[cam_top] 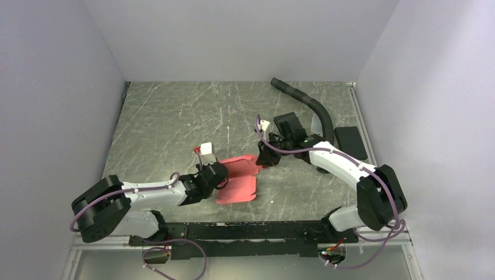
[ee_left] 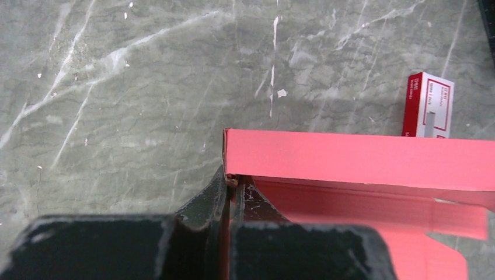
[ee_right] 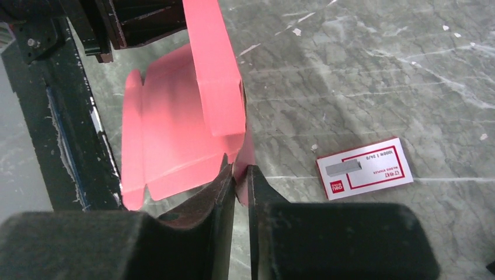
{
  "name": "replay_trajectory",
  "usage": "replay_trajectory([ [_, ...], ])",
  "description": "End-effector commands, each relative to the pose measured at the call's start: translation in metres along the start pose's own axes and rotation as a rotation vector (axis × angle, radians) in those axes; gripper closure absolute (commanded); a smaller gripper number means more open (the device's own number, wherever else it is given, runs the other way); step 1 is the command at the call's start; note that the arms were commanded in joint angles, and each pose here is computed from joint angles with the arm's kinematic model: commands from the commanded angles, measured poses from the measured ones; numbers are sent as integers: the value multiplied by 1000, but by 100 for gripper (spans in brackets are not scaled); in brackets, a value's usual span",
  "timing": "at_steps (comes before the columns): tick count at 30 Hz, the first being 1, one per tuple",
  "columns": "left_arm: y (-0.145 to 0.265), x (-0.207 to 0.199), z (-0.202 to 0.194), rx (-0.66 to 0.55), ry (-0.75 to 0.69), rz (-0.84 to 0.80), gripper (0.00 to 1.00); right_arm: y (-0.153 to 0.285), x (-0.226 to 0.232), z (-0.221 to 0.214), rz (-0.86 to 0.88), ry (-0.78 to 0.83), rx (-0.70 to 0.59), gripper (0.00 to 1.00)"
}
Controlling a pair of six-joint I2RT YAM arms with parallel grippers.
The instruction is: Fold the paper box
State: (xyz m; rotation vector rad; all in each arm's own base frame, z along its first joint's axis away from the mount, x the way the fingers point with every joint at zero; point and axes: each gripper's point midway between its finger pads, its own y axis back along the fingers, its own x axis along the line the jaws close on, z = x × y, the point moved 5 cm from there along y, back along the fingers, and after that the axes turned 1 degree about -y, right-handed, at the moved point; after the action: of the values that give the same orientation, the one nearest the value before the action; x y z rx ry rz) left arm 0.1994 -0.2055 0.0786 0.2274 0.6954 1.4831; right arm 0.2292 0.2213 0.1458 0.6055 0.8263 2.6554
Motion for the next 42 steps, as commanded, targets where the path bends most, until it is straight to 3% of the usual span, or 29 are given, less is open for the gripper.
replay_trajectory([
  [1,5,1,5,-33,-26,-50,100,3,12,25,79,73,-96,81],
  [6,6,7,5,-47,-13,-33,100,10,18,30,105,116,-106,65],
  [13,12,14,5,-38,12,-21,100,39,15,41,47,215,-148,34],
  [19,18,14,4,-6,29,-30,100,59,24,42,70,366,-177,29],
  [22,17,14,1,6,20,-31,100,59,25,42,68,383,-206,35],
  [26,15,13,-2,17,3,-34,100,43,24,47,55,368,-189,77],
  [29,13,8,-3,29,-6,-40,100,21,21,46,-18,359,-125,93],
  [36,10,4,-7,56,-39,-45,100,-1,10,40,-118,330,-56,100],
  [42,10,-2,-3,54,-86,-70,100,-3,23,38,-13,361,-29,100],
])
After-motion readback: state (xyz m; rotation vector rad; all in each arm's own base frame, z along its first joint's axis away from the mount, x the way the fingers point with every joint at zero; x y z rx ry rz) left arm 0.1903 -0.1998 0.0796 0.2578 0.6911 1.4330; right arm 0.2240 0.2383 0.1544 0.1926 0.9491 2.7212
